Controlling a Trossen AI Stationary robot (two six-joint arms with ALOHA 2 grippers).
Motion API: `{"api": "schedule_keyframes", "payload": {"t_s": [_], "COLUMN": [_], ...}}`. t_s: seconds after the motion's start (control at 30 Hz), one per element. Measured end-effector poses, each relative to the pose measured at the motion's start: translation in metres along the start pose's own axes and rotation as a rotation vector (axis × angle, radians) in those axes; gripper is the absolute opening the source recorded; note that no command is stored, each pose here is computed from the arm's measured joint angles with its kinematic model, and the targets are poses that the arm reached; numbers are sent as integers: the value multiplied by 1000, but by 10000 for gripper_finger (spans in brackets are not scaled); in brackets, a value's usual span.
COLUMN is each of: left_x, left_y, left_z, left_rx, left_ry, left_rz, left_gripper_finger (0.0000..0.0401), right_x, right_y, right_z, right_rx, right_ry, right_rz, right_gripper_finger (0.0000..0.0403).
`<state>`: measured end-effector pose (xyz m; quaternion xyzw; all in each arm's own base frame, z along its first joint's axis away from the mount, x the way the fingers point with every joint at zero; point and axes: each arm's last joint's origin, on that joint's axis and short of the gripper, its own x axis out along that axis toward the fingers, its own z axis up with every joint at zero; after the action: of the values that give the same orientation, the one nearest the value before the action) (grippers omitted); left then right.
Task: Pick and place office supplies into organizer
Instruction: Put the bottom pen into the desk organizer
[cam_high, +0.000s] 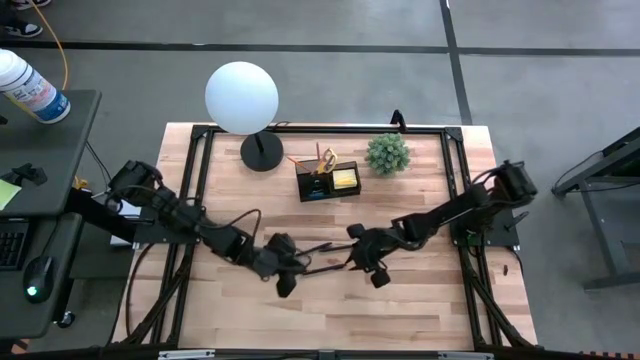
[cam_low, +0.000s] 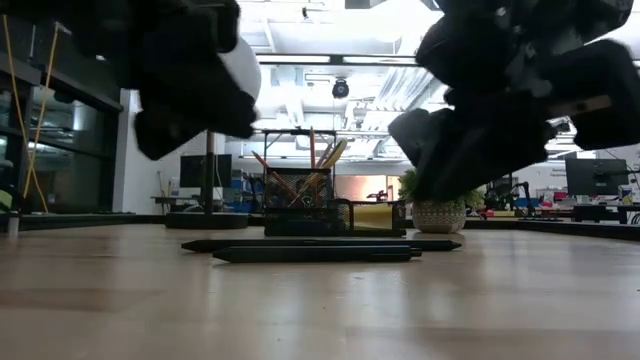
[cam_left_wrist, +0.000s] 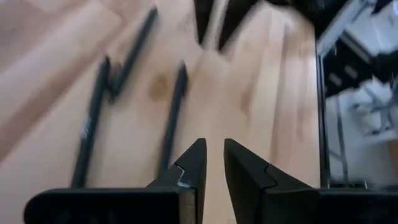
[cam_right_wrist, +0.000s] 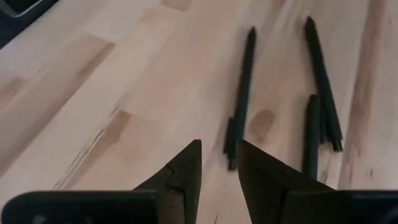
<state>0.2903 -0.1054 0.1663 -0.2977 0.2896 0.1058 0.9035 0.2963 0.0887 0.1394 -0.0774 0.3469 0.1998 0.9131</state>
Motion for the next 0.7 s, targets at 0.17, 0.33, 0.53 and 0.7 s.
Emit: {"api": "schedule_keyframes", "payload": {"t_s": [0.17, 0.33, 0.53, 0.7], "left_x": [-7, -10, -10, -10], "left_y": [-7, -9, -8, -9], "left_z": [-21, -28, -28, -29], "left_rx": [44, 53, 47, 41], "left_ry": [82, 109, 121, 150], "left_rz": [19, 30, 21, 1], "left_gripper_finger": [46, 46, 46, 46], "right_x": [5, 16, 31, 35], "right_y": [-5, -8, -9, -7], "right_z": [1, 0, -7, -11], "right_rx": [78, 169, 222, 230], "right_ry": [-45, -91, -119, -103], "right_rz": [-22, -67, -62, -35], "right_gripper_finger": [98, 98, 98, 98]}}
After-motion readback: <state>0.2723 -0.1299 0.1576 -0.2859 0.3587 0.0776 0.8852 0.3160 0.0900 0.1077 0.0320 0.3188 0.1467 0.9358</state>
